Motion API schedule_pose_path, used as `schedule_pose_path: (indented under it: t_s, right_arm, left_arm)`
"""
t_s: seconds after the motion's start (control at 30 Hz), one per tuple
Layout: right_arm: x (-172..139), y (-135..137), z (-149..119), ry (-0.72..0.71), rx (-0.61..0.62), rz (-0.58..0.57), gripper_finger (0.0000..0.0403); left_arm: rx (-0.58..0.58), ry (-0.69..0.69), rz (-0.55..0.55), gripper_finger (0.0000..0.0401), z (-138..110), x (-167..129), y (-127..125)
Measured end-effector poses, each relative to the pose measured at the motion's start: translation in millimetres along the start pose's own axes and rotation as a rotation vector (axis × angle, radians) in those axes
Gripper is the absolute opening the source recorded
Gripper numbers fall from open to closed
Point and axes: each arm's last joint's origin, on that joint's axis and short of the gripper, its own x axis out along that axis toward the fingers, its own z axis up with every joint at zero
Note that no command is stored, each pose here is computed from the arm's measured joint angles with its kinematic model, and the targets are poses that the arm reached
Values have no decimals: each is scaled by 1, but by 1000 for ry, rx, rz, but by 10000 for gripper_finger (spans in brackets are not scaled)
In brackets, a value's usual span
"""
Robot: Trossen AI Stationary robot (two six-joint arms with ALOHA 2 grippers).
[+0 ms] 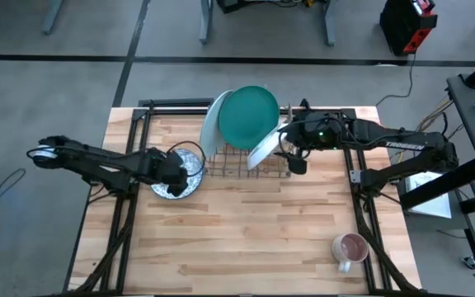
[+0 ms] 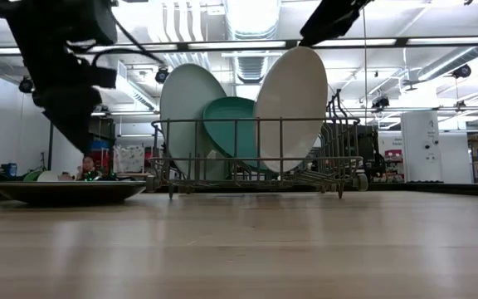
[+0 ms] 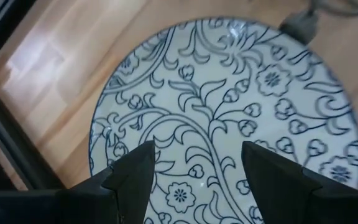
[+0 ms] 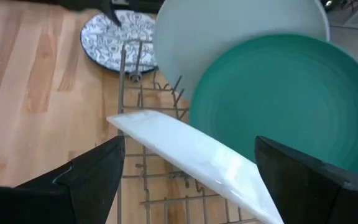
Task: Sort dishes
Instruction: Put the white patterned plate into the dish rack
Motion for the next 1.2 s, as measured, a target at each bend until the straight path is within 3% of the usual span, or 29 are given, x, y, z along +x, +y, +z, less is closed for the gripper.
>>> schedule_pose_path:
  t_s: [0.4, 0.63, 1.0, 1.2]
  right_arm:
    - [-42, -5, -1, -96, 95, -8, 344]
    - [-44, -4, -3, -100, 98, 0, 344]
    - [-14, 1, -4, -16, 81, 13, 344]
    - [-3, 3, -4, 15, 76, 18, 344]
  left_arm:
    - [70, 122, 114, 229, -4, 32, -20]
    - [97, 159, 148, 229, -9, 43, -23]
    - [75, 192, 54, 229, -19, 54, -27]
    - [78, 243, -67, 229, -16, 44, -32]
